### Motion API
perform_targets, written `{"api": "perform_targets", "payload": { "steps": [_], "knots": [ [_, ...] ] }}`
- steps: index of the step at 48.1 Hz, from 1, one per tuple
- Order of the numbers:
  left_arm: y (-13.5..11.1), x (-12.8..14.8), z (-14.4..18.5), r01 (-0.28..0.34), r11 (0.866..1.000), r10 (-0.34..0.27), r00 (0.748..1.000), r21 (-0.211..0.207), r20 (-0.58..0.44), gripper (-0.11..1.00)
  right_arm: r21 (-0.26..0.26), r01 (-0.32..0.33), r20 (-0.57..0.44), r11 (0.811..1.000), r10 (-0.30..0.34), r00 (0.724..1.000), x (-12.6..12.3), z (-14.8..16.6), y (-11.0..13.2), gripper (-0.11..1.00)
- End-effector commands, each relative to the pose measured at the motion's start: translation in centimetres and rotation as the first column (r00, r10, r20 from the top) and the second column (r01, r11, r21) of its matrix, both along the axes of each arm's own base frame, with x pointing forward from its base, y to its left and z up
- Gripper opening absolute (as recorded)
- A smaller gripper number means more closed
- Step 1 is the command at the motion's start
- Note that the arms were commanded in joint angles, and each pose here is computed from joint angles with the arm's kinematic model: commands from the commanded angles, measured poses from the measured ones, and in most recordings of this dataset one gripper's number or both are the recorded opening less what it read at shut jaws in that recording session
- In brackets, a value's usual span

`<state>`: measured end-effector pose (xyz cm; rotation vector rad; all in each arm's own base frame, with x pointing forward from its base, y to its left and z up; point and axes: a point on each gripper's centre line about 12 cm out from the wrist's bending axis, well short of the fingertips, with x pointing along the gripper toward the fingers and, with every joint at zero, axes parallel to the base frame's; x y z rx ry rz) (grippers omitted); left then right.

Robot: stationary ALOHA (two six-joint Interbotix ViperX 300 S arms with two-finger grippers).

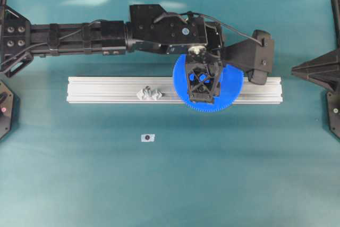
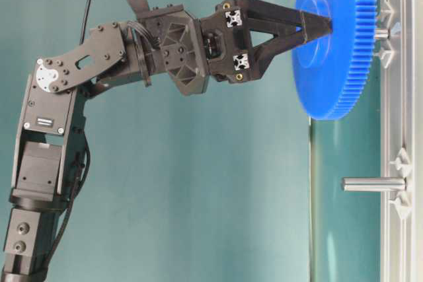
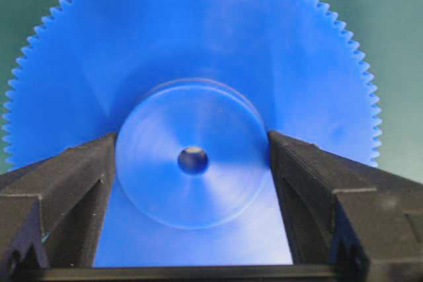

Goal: Insert the large gear onto the shaft.
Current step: 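Align the gear's bore with the upper shaft and push it on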

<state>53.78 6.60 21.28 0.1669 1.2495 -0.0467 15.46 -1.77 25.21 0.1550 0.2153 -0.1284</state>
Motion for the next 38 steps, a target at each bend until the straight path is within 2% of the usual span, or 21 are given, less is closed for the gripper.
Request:
{"api": "perform_targets", "payload": {
  "steps": [1, 38],
  "knots": [
    [1.31, 0.15, 2.08, -0.02, 1.0, 0.019, 0.998, 0.011, 0.06, 0.76, 0.008, 0.005, 0.012, 1.0, -0.005, 1.0, 0.13, 0.47, -0.06, 0.07],
    [1.65, 0.17, 1.97, -0.026, 1.0, 0.025, 0.998, 0.012, 0.063, 0.76, 0.007, 0.004, 0.015, 1.0, -0.004, 1.0, 0.09, 0.47, -0.04, 0.07]
  ]
}}
